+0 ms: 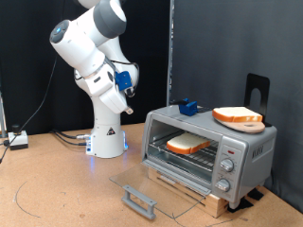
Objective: Make a piece of toast with the oven
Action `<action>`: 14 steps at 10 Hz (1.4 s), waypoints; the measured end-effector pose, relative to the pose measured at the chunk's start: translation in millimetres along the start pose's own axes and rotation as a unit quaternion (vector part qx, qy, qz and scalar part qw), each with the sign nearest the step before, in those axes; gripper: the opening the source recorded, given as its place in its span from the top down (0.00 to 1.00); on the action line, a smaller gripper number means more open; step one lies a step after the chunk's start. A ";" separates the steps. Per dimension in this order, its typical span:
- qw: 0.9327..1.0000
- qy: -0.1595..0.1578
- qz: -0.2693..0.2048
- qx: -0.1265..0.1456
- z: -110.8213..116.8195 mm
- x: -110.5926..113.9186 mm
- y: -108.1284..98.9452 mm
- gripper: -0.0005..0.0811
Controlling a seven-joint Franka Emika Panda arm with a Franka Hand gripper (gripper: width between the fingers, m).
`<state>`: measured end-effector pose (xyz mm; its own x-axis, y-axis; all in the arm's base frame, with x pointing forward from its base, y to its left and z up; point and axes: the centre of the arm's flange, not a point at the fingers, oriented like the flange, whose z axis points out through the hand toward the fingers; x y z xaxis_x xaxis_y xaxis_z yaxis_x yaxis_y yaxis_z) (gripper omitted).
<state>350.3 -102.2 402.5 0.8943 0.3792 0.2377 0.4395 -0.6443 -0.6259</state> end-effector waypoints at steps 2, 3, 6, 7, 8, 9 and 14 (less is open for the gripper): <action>0.996 0.009 0.089 0.014 1.4 3.3 -3.5 0.01; 0.988 0.032 0.148 0.031 -3.0 8.3 -5.1 0.01; 0.944 0.105 0.301 0.078 -23.2 8.4 2.9 0.01; 0.951 0.100 0.283 0.072 -21.8 8.0 2.6 0.01; 0.950 0.086 0.288 0.085 -19.0 6.1 1.5 0.01; 0.939 0.075 0.314 0.115 -17.8 3.2 4.8 0.01; 0.893 0.038 0.431 0.125 -23.3 -15.4 75.2 0.01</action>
<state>371.5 -172.0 369.1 0.8988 -0.2382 -0.3681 -0.4383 -0.5037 -0.7444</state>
